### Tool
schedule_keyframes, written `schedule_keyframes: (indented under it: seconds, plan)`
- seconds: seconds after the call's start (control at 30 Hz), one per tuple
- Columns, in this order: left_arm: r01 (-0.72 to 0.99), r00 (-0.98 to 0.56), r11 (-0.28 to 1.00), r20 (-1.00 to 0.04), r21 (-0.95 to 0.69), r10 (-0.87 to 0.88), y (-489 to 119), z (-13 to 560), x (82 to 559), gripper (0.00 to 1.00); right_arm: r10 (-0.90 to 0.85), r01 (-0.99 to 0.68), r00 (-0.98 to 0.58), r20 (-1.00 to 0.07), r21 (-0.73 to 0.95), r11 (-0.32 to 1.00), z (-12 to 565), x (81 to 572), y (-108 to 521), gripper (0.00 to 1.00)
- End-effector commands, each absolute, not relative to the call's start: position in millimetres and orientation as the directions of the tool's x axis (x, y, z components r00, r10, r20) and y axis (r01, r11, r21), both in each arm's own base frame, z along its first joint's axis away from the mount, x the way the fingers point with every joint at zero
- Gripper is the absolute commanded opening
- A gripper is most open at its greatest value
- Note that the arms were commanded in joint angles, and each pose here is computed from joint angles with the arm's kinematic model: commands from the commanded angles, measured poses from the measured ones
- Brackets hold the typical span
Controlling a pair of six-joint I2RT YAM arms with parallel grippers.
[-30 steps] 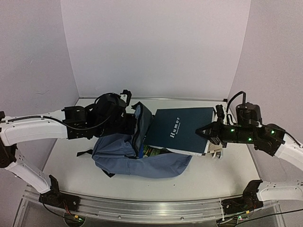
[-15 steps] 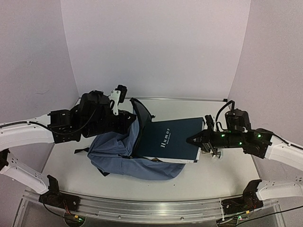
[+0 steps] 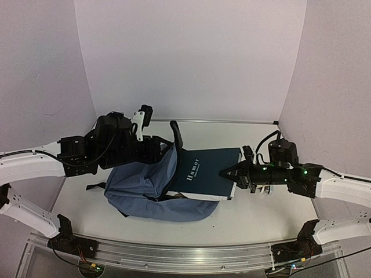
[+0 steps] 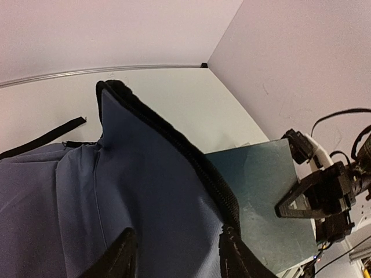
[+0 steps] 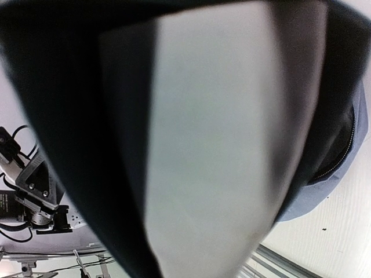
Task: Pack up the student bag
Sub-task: Place the book in the student bag.
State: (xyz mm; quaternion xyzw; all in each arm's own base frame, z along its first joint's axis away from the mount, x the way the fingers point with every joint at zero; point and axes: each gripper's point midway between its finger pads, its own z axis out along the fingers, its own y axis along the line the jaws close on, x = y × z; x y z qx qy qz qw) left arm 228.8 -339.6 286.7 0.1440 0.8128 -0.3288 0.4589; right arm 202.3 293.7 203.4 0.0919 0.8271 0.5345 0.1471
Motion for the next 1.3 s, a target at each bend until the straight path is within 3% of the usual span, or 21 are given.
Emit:
schedule_keyframes:
  seconds: [0.0, 0.17, 0.37, 0.4, 0.43, 0.5, 0.57, 0.63, 0.97, 1.27]
  plan:
    - [0.53, -0.548, 0.706, -0.825, -0.47, -0.137, -341.7, 303.7, 229.8, 0.71, 0.266, -0.203, -0.928, -0.261, 0.952, 0.227, 280.4, 198.7, 321.3, 0.0]
    - [0.517, -0.599, 0.723, -0.797, -0.458, -0.077, -356.5, 288.0, 235.5, 0.97, 0.256, -0.23, -0.923, -0.289, 0.944, 0.236, 283.4, 197.3, 330.3, 0.0]
    - [0.515, -0.626, 0.752, -0.78, -0.412, 0.001, -378.5, 273.4, 245.6, 0.99, 0.25, -0.245, -0.919, -0.306, 0.938, 0.246, 282.9, 197.7, 334.9, 0.0]
    - [0.491, -0.629, 0.779, -0.778, -0.389, 0.008, -376.5, 269.0, 250.5, 0.94, 0.25, -0.248, -0.918, -0.309, 0.937, 0.247, 283.2, 197.5, 335.3, 0.0]
    - [0.462, -0.634, 0.806, -0.773, -0.37, 0.008, -373.3, 265.2, 254.9, 0.82, 0.253, -0.25, -0.916, -0.312, 0.936, 0.248, 283.6, 197.8, 335.1, 0.0]
    - [0.423, -0.639, 0.835, -0.769, -0.352, -0.001, -367.4, 261.6, 259.7, 0.55, 0.257, -0.252, -0.914, -0.315, 0.935, 0.25, 283.7, 198.0, 334.6, 0.0]
    - [0.428, -0.624, 0.828, -0.782, -0.363, -0.02, -366.5, 269.0, 259.9, 0.21, 0.259, -0.25, -0.913, -0.314, 0.935, 0.25, 283.3, 198.0, 334.2, 0.0]
    - [0.466, -0.597, 0.804, -0.802, -0.369, -0.022, -367.7, 281.5, 257.3, 0.03, 0.263, -0.239, -0.915, -0.305, 0.937, 0.255, 280.0, 198.3, 333.7, 0.0]
    - [0.657, -0.429, 0.646, -0.897, -0.389, -0.104, -356.7, 376.6, 235.0, 0.0, 0.299, -0.117, -0.928, -0.223, 0.935, 0.335, 232.8, 204.4, 328.3, 0.0]
    - [0.693, -0.462, 0.549, -0.872, -0.467, -0.158, -352.8, 388.5, 234.8, 0.0, 0.262, -0.149, -0.939, -0.224, 0.949, 0.279, 250.5, 203.6, 342.4, 0.0]
